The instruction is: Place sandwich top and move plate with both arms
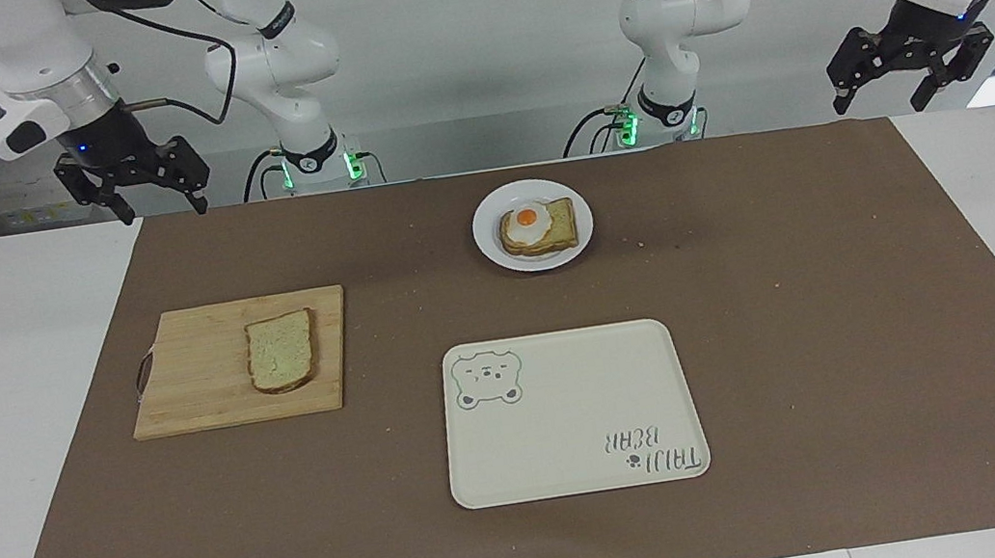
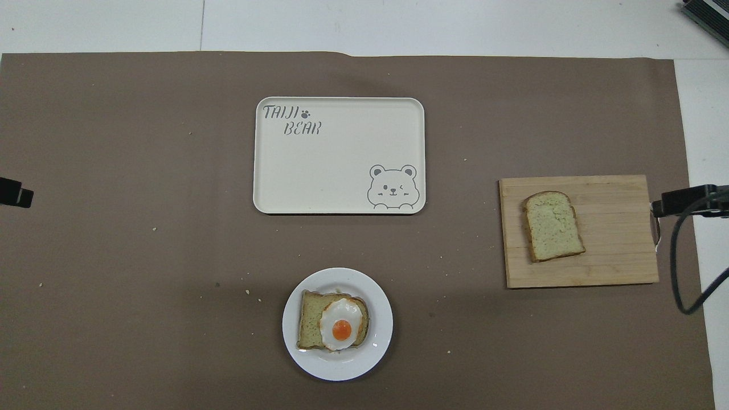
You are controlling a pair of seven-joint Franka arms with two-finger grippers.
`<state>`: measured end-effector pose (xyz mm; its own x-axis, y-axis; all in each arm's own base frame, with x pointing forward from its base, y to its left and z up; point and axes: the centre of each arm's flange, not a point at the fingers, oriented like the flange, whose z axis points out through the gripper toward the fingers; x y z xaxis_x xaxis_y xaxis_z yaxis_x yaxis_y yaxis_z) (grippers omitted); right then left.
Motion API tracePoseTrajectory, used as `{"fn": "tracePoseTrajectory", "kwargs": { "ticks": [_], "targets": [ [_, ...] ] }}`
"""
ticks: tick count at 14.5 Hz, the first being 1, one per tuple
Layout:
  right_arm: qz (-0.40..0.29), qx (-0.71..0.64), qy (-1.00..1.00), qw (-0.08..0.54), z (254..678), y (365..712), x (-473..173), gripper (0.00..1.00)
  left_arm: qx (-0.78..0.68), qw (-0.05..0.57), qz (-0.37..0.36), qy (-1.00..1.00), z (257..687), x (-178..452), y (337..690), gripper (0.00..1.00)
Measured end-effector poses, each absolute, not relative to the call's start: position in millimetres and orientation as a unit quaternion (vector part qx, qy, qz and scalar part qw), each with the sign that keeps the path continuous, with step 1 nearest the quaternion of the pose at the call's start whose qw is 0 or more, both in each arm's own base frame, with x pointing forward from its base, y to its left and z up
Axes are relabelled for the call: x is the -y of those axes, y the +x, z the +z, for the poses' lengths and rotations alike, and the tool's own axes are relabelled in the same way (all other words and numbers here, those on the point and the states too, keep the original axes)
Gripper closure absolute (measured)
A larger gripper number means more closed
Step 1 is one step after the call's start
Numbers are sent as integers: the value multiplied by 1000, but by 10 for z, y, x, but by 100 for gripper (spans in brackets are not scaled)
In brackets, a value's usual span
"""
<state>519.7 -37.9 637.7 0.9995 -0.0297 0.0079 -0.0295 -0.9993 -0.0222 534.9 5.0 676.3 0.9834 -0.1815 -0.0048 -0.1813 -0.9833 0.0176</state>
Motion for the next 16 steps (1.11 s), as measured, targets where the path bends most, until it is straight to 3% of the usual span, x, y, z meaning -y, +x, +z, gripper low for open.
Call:
{"fn": "tracePoseTrajectory", "kwargs": {
  "ticks": [16],
  "targets": [
    [-4, -16, -1000, 11, 6372, 5196, 397, 0, 94, 9, -6, 995, 6760, -14, 5341, 0]
  ]
}}
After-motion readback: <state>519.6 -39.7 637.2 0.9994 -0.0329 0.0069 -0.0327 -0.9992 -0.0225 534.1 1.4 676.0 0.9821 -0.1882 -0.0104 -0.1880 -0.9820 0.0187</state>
